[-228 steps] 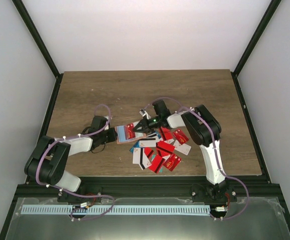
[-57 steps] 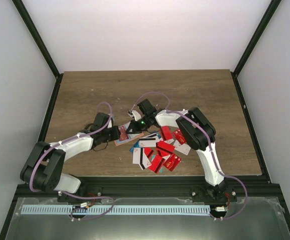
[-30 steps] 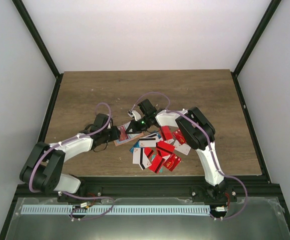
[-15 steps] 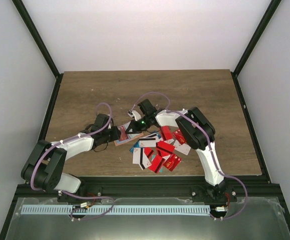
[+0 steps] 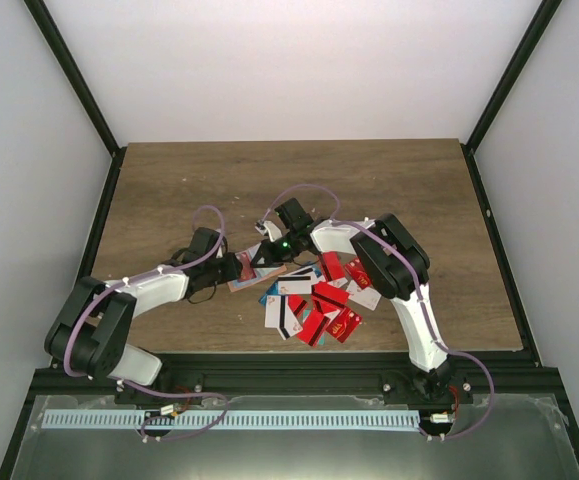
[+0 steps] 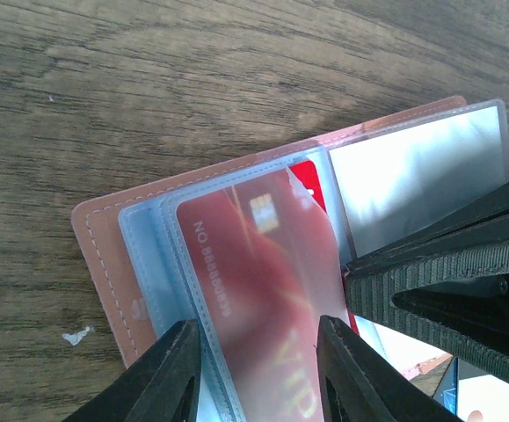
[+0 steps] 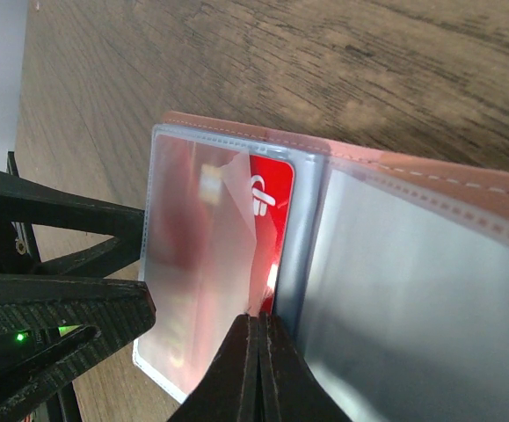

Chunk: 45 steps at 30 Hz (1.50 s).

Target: Put the credit cards into the card holder

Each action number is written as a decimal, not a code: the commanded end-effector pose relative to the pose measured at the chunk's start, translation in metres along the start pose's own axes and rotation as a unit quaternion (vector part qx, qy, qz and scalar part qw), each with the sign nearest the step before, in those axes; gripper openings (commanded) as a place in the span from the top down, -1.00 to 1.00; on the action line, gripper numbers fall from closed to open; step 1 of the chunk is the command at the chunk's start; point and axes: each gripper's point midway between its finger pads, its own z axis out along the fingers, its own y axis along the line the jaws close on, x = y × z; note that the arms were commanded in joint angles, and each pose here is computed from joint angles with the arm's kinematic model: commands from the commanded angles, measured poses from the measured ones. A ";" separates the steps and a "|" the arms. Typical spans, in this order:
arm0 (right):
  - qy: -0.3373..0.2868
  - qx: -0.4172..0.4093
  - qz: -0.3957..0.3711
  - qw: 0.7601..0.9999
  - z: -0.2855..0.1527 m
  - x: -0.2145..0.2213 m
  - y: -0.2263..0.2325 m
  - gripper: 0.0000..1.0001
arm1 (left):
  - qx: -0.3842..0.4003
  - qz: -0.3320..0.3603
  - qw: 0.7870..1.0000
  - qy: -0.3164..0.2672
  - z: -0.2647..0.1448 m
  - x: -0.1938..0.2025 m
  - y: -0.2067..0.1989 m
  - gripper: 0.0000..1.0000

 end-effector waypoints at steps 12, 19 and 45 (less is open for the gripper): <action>0.034 0.035 0.028 0.998 0.017 0.027 -0.030 0.99 | 0.014 0.005 1.000 -0.006 -0.002 -0.008 -0.012 0.22; 0.034 0.035 0.028 0.998 0.017 0.027 -0.030 0.99 | 0.016 0.008 1.000 -0.007 -0.003 -0.011 -0.017 0.23; 0.017 0.033 0.021 0.999 0.002 0.015 -0.016 0.96 | 0.018 0.023 1.000 -0.007 -0.004 -0.023 -0.033 0.24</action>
